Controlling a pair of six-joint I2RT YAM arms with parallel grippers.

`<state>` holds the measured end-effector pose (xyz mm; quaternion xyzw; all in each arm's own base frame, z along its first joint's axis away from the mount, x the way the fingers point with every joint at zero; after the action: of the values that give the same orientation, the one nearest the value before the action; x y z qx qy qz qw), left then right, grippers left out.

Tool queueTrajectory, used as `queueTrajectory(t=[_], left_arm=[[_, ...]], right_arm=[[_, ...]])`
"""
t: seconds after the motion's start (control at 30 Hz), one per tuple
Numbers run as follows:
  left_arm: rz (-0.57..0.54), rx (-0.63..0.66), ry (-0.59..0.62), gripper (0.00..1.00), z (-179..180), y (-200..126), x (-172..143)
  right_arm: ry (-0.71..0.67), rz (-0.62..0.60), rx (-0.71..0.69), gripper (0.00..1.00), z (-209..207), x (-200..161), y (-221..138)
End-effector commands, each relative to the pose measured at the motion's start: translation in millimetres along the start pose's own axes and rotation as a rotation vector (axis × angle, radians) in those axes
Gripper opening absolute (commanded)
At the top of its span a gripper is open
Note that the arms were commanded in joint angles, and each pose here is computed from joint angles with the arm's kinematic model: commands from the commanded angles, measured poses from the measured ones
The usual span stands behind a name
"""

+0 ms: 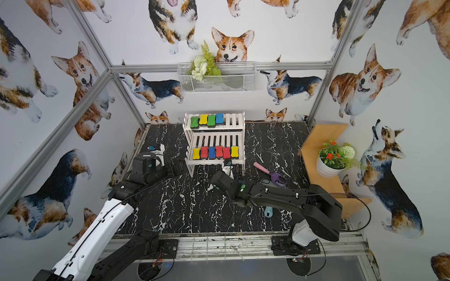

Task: Remove the whiteboard erasers from the shelf
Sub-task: Place the whiteboard eraser at the center of the board, then pick up the whiteboard eraser from the shelf.

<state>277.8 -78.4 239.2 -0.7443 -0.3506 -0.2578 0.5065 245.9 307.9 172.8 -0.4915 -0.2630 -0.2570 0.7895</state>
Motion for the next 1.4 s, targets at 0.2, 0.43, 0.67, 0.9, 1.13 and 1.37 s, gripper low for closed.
queueTrajectory(t=[0.2, 0.43, 0.67, 0.9, 1.13, 1.37], left_arm=[[0.0, -0.006, 0.001, 1.0, -1.4, 1.7, 2.0], [-0.009, -0.009, 0.001, 1.0, -2.9, -1.0, 6.0], [-0.01, -0.011, 0.0, 1.0, -3.9, -2.4, 7.2], [-0.014, -0.005, 0.002, 1.0, -3.3, -4.4, 8.8], [-0.019, -0.004, 0.001, 1.0, -3.1, -4.4, 9.9], [-0.015, -0.006, -0.005, 1.0, -3.2, -1.9, 8.8]], right_arm=[[-0.118, -0.149, 0.058, 0.59, 29.5, 135.0, -57.2], [-0.113, -0.26, 0.052, 0.58, 39.1, 236.6, -60.2], [-0.111, -0.227, 0.002, 0.56, 25.7, 286.5, -15.3], [-0.097, -0.187, -0.027, 0.55, 9.0, 296.8, 18.0], [-0.094, -0.163, -0.048, 0.52, -2.0, 292.8, 30.4], [-0.105, -0.12, -0.064, 0.51, -8.2, 280.8, 45.0]])
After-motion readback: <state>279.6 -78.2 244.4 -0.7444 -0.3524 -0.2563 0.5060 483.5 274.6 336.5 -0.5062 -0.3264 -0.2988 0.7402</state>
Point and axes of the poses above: each gripper's point midway between its finger pads, its own y axis out along the fingers, its own z axis along the line the jaws close on, x = y × z, the point moved 2 cm from there along -y, back along the fingers, and after that the axes turned 1 degree about y, right-handed, at the moved point
